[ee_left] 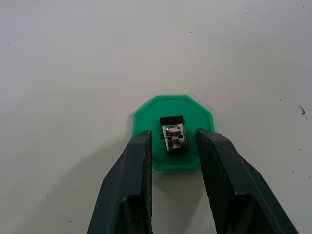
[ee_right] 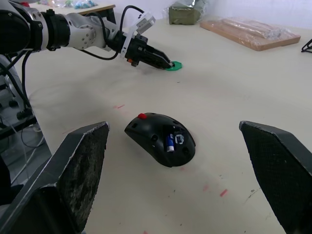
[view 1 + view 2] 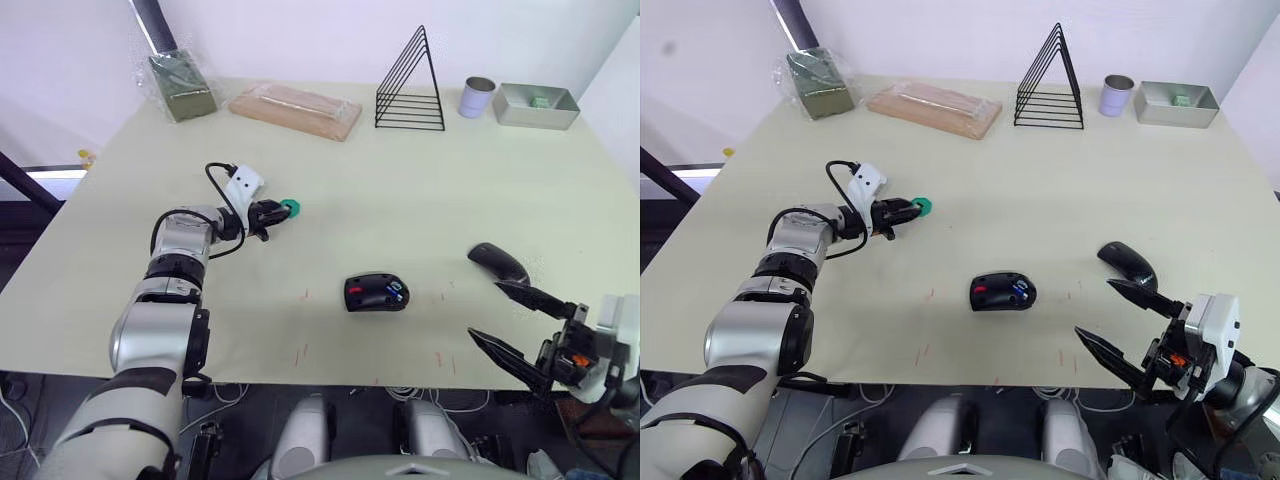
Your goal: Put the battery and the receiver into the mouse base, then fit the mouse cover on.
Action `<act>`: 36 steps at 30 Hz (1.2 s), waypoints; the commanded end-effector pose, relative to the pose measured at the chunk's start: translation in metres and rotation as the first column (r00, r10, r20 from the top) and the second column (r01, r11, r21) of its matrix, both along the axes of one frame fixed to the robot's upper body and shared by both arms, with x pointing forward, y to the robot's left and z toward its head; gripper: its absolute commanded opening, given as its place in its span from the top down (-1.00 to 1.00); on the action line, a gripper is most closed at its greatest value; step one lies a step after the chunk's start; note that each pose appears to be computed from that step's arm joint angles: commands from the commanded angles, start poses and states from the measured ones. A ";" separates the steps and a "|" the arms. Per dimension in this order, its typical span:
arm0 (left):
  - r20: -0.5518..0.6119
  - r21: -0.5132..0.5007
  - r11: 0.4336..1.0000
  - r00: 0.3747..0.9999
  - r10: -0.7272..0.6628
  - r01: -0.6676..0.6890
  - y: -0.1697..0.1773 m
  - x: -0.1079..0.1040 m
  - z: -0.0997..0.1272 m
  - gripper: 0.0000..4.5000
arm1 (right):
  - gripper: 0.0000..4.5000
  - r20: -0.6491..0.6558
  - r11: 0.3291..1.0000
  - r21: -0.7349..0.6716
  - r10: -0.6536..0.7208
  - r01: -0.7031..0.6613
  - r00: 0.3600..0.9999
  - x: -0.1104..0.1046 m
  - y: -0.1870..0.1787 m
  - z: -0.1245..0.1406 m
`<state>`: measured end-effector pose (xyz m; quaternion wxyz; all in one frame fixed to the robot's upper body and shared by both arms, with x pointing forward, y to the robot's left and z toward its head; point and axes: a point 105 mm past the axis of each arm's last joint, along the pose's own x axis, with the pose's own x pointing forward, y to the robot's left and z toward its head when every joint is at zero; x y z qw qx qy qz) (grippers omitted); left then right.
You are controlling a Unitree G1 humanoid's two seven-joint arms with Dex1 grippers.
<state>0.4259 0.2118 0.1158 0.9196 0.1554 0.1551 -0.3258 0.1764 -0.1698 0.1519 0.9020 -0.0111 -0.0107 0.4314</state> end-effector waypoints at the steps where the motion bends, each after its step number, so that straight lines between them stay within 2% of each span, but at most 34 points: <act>1: 0.016 0.004 1.000 1.000 -0.004 0.004 -0.001 0.002 0.004 0.32 | -1.00 0.059 1.000 -0.015 0.006 -0.005 0.998 -0.003 0.002 0.012; 15: 0.017 -0.004 1.000 1.000 -0.008 0.008 -0.002 0.002 0.005 0.32 | -1.00 0.055 1.000 -0.013 0.010 -0.009 0.998 -0.002 0.003 0.013; 18: 0.017 -0.006 1.000 1.000 -0.012 0.013 -0.003 0.002 0.005 0.65 | -1.00 0.055 1.000 -0.013 0.011 -0.010 0.998 -0.002 0.003 0.013; 29: 0.025 -0.006 1.000 1.000 -0.019 0.019 -0.004 0.002 0.007 0.65 | -1.00 0.053 1.000 -0.011 0.013 -0.013 0.998 -0.003 0.003 0.014; 36: 0.040 -0.046 0.998 0.999 -0.037 0.039 -0.005 0.001 0.015 0.65 | -1.00 0.056 1.000 -0.007 0.013 -0.012 0.998 -0.002 0.003 0.015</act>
